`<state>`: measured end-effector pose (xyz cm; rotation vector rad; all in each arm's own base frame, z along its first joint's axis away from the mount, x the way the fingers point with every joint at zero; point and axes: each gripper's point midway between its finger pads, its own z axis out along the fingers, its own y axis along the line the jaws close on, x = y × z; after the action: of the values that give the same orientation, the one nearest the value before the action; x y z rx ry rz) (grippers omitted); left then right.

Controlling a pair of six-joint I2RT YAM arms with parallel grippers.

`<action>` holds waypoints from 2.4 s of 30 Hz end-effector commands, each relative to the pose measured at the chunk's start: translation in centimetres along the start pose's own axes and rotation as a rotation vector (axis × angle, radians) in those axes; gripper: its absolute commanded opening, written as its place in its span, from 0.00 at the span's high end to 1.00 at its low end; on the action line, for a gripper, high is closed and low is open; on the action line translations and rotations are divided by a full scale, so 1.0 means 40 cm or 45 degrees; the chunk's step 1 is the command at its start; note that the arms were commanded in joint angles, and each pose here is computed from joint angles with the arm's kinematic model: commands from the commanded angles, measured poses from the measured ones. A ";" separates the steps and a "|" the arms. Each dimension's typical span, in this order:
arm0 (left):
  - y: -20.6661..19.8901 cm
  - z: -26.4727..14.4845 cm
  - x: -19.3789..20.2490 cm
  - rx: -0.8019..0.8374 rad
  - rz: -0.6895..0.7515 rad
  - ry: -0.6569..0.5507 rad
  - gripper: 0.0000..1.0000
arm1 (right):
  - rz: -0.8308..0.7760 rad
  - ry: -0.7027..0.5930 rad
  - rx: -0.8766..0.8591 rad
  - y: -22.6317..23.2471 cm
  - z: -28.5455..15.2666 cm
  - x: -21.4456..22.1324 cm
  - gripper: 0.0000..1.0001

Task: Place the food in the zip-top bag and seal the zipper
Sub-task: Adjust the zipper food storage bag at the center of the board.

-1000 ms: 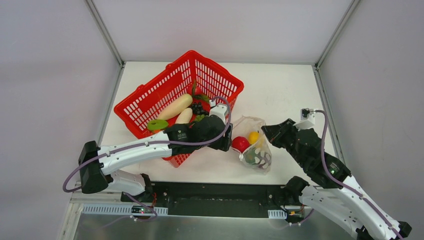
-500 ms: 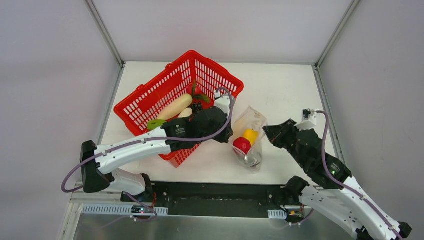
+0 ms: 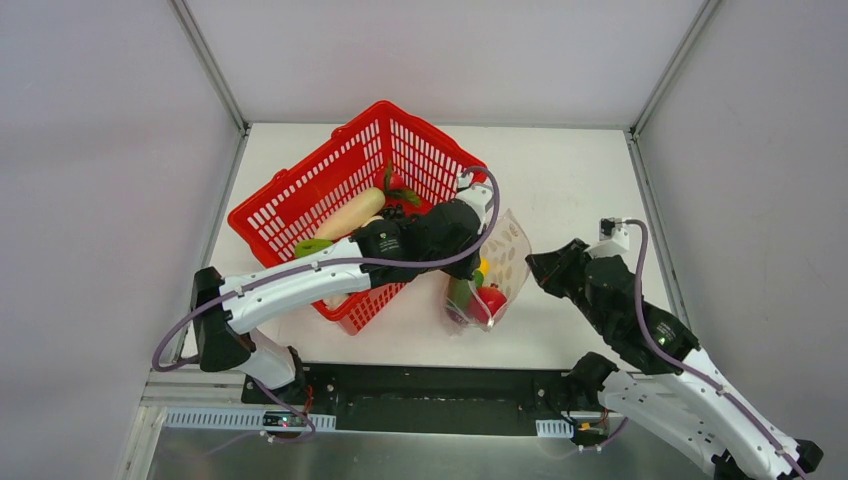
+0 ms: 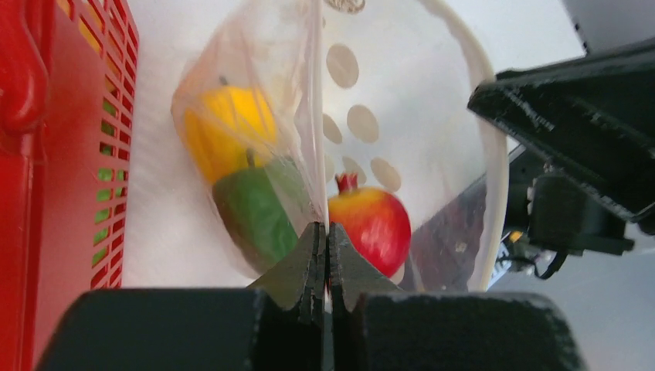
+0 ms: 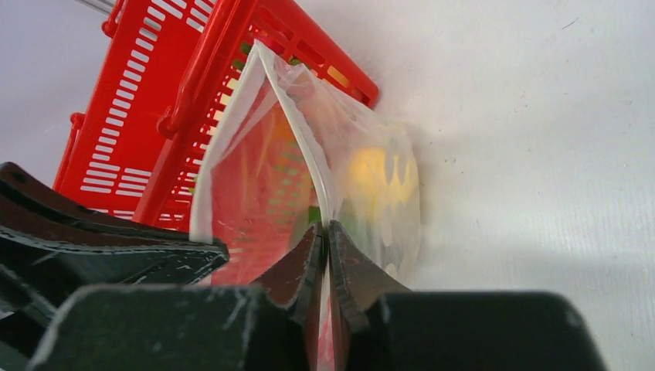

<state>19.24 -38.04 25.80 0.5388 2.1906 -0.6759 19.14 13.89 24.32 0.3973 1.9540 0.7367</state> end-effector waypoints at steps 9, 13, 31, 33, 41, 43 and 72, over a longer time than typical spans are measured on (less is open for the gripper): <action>-0.003 -0.135 -0.079 0.049 0.004 -0.164 1.00 | 0.022 -0.097 -0.282 0.099 -0.076 -0.073 0.93; 0.012 -0.134 -0.080 0.035 0.004 -0.201 1.00 | 0.028 -0.112 -0.381 0.135 -0.085 -0.081 0.92; 0.009 -0.093 -0.109 -0.007 -0.036 -0.164 1.00 | 0.019 0.031 -0.343 0.133 -0.210 -0.108 0.31; 0.015 -0.086 -0.117 -0.015 -0.060 -0.167 1.00 | 0.015 0.077 -0.282 0.116 -0.208 -0.094 0.30; 0.027 -0.073 -0.121 -0.028 -0.087 -0.165 1.00 | -0.038 0.413 -0.029 0.041 -0.135 0.063 0.28; 0.030 -0.074 -0.121 -0.029 -0.088 -0.164 1.00 | -0.068 0.452 -0.002 0.025 -0.129 0.084 0.27; 0.057 -0.133 -0.075 0.063 -0.231 -0.171 1.00 | -0.260 0.183 -0.054 0.124 -0.085 -0.076 1.00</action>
<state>20.17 -34.33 28.71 0.3767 2.1564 -0.7395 15.42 14.96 26.65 0.1861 2.2104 0.7320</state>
